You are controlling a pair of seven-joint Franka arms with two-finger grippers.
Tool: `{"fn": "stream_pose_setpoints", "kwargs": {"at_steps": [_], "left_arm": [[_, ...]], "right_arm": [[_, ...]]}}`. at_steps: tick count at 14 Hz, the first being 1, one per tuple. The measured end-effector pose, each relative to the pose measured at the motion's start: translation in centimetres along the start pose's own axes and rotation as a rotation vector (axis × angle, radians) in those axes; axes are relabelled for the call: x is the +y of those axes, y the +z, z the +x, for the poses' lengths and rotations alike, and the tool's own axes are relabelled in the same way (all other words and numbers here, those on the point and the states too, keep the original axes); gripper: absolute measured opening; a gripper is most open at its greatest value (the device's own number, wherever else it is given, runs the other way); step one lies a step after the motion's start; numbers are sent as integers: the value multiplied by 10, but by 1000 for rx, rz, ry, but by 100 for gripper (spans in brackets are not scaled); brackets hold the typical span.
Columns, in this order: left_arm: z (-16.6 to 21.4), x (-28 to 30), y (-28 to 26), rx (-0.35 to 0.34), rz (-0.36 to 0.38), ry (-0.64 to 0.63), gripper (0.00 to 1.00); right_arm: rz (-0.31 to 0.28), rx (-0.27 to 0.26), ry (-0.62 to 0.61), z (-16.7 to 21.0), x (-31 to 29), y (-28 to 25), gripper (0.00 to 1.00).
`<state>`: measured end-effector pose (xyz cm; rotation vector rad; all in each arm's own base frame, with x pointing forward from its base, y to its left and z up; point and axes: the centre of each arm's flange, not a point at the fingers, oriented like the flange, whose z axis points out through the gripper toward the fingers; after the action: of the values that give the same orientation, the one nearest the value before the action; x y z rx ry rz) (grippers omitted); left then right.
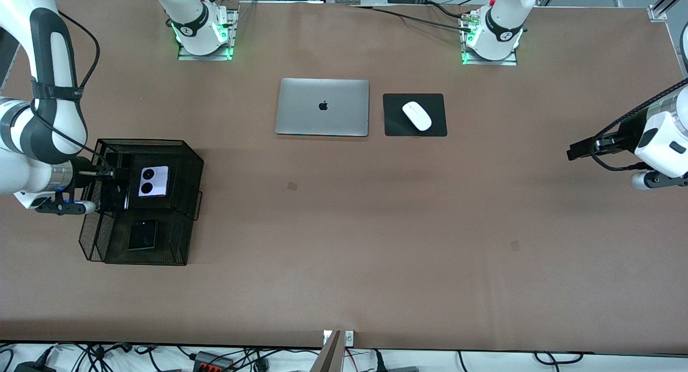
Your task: Place phones with both arms
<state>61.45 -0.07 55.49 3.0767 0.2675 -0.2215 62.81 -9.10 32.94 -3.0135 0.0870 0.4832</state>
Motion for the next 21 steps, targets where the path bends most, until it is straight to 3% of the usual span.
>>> {"fn": "stream_pose_setpoints", "kwargs": {"at_steps": [4, 21], "left_arm": [[5, -6, -2, 33, -4, 5, 100], [6, -13, 5, 24, -3, 0, 100]], "right_arm": [[1, -19, 8, 1, 4, 10, 80], [16, -92, 27, -8, 15, 27, 80]]}}
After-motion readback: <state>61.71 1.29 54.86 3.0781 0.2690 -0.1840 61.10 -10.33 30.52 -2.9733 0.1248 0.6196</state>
